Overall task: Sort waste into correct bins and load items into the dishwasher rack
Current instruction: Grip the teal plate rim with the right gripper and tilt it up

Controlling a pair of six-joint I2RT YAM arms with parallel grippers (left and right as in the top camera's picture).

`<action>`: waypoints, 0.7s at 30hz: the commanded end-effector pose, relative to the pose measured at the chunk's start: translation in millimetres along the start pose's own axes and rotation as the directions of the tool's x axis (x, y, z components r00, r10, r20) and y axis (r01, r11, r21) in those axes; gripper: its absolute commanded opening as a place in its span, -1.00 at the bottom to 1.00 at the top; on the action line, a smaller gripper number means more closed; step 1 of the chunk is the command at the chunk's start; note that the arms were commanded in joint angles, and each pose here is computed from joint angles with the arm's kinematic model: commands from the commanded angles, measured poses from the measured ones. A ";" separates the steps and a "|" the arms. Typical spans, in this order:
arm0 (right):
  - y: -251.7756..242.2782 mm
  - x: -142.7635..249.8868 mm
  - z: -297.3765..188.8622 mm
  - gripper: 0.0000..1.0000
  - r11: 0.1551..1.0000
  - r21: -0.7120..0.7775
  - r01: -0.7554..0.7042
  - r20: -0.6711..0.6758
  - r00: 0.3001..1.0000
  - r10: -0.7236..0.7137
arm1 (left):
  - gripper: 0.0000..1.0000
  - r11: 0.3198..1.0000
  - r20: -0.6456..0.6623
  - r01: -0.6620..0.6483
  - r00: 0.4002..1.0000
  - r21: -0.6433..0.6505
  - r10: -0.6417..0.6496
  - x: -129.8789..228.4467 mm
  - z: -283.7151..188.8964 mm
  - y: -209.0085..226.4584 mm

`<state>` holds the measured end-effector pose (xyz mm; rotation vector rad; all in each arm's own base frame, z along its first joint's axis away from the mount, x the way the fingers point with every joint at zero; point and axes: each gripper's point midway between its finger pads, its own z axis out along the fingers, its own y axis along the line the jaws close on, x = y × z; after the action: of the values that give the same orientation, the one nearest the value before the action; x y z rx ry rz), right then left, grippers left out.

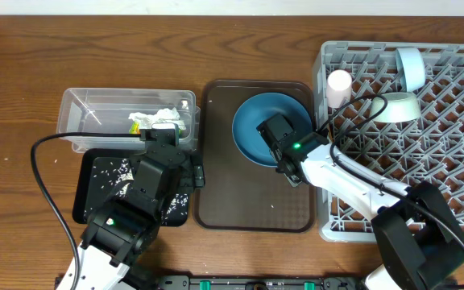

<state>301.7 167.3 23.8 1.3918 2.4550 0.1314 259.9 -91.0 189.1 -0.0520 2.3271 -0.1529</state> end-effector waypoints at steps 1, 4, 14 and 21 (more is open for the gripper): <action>-9.1 3.9 3.6 -0.95 0.999 0.032 0.008 -0.005 1.000 -0.007 | 0.82 1.000 0.018 0.017 1.000 0.004 -0.017 -7.6 -3.9 -0.9; -13.0 3.3 2.7 -0.97 0.999 0.047 0.022 -0.004 1.000 -0.022 | 0.82 1.000 0.018 0.017 1.000 0.004 -0.017 -7.6 -3.9 -0.9; 30.3 -11.7 -46.0 -0.98 0.938 -0.120 0.324 0.060 0.946 -0.319 | 0.82 1.000 0.019 0.017 1.000 0.004 -0.017 -7.7 -3.9 -0.8; 51.9 -36.6 -108.1 -0.97 0.807 -0.224 0.547 0.228 0.834 -0.502 | 0.82 1.000 0.018 0.017 1.000 0.004 -0.017 -7.6 -3.9 -0.9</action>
<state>318.3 174.8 105.2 0.7804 2.5369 0.2336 259.9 -91.0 189.1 -0.0520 2.3271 -0.1529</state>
